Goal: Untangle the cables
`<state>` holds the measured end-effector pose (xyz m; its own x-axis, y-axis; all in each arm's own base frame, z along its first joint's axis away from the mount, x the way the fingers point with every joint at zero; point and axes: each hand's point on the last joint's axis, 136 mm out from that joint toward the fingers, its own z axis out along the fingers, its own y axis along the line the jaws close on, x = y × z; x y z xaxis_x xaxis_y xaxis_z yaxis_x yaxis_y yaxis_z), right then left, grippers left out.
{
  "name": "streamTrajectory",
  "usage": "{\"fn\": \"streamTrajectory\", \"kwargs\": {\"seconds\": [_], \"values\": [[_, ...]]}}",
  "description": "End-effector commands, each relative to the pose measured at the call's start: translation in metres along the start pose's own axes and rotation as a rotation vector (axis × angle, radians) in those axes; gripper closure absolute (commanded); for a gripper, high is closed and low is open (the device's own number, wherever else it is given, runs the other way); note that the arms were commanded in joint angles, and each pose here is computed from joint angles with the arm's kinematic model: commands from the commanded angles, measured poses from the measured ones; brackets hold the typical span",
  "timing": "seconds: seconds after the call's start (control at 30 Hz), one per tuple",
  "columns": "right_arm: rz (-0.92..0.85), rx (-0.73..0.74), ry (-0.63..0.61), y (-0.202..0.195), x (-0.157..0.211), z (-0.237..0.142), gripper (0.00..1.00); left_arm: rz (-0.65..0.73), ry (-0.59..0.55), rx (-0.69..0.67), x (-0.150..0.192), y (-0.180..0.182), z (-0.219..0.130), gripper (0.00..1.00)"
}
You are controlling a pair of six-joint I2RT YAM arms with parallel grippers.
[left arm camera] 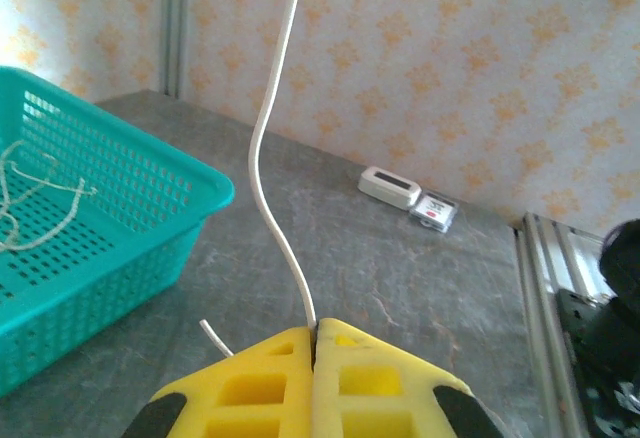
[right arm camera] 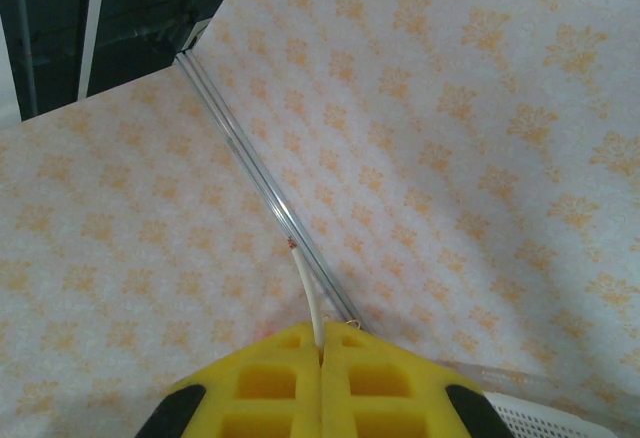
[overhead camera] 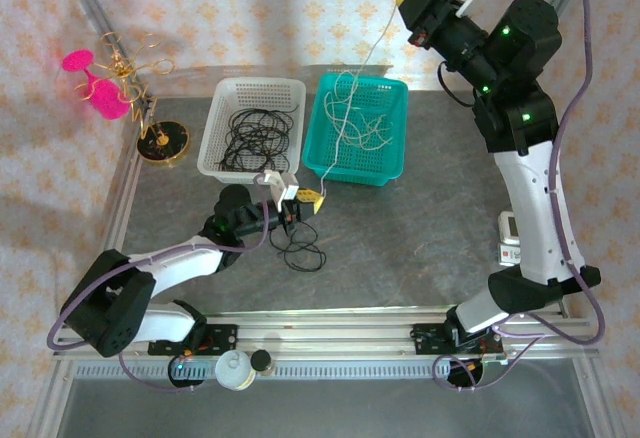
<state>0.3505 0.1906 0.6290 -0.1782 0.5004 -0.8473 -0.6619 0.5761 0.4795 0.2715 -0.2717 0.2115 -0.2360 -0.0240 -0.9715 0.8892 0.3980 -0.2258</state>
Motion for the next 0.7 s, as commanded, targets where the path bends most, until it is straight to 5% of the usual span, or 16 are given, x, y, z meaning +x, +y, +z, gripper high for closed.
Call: {"fn": "streamTrajectory", "kwargs": {"seconds": [0.0, 0.27, 0.67], "values": [[-0.051, -0.033, -0.033, 0.008, -0.009, -0.003, 1.00, -0.029, 0.081, 0.073, 0.007, -0.012, 0.000, 1.00], [-0.067, 0.090, -0.063, -0.041, -0.007, 0.005, 1.00, -0.202, 0.300, -0.071, 0.043, -0.004, -0.011, 1.00], [-0.022, 0.136, -0.133, -0.059, -0.018, 0.014, 1.00, -0.220, 0.366, -0.100, 0.066, -0.017, -0.018, 1.00]]}}
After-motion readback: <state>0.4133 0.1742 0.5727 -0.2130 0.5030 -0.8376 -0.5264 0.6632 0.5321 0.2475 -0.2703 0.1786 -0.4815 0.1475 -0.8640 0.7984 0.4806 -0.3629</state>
